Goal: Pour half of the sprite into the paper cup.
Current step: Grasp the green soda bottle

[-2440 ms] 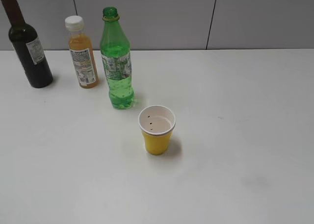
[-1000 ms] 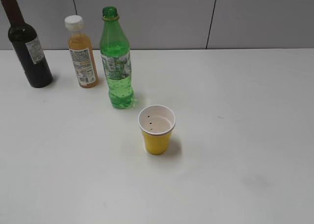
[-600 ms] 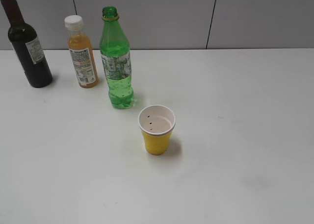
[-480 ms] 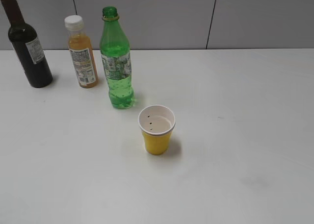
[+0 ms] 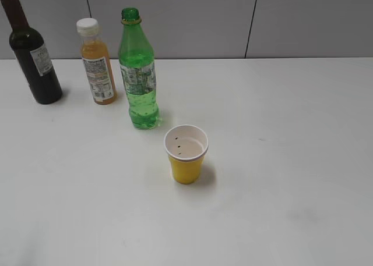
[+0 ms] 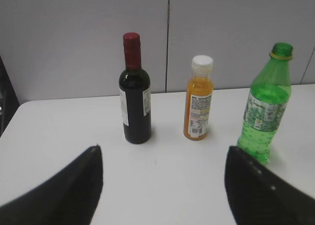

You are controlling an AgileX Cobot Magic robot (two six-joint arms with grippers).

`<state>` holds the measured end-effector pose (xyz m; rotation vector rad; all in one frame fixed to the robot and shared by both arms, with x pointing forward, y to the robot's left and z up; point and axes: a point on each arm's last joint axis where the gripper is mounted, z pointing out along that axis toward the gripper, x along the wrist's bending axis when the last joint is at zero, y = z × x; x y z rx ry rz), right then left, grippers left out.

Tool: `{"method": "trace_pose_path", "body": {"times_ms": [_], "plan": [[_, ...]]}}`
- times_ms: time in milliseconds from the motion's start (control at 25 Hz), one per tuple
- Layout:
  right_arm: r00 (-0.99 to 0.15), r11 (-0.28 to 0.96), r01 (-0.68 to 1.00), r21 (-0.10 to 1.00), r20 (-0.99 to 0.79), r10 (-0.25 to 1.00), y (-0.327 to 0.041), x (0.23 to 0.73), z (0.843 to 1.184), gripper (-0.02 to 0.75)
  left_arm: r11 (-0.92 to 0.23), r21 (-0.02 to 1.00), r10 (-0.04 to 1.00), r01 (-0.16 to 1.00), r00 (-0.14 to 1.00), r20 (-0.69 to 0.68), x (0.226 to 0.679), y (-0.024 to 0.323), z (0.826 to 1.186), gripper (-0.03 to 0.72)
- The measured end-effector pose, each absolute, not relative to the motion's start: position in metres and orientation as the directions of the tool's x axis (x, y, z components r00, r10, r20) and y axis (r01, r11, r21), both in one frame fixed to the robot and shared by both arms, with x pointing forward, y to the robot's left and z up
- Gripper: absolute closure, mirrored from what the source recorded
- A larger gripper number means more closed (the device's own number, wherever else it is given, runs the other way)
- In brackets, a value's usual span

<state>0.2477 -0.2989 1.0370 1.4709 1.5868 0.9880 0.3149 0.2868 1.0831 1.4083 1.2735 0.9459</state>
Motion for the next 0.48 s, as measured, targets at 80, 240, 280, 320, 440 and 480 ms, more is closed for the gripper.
{"method": "trace_pose_path", "body": {"times_ms": [80, 240, 280, 320, 440, 480], "plan": [[-0.064, 0.044, 0.424, 0.905, -0.019, 0.998, -0.299, 0.248, 1.037, 0.146, 0.037, 0.976, 0.988, 0.212, 0.141, -0.069, 0.321, 0.287, 1.08, 0.102], [-0.064, 0.044, 0.424, 0.905, -0.019, 0.998, -0.299, 0.248, 1.037, 0.146, 0.053, 0.974, 0.988, 0.218, 0.129, -0.083, 0.332, 0.288, 1.074, 0.102], [-0.064, 0.044, 0.424, 0.905, -0.019, 0.998, -0.299, 0.248, 1.037, 0.146, 0.052, 0.974, 0.988, 0.221, 0.133, -0.083, 0.334, 0.288, 1.074, 0.102], [-0.064, 0.044, 0.424, 0.905, -0.019, 0.998, -0.299, 0.248, 1.037, 0.147, 0.049, 0.975, 0.987, 0.218, 0.138, -0.08, 0.337, 0.287, 1.074, 0.102], [-0.064, 0.045, 0.424, 0.905, -0.019, 0.998, -0.299, 0.248, 1.037, 0.147, 0.036, 0.977, 0.982, 0.212, 0.175, -0.075, 0.346, 0.283, 1.074, 0.102], [-0.064, 0.045, 0.424, 0.905, -0.019, 0.998, -0.299, 0.248, 1.037, 0.147, 0.028, 0.979, 0.98, 0.2, 0.189, -0.067, 0.349, 0.281, 1.074, 0.102]]}}
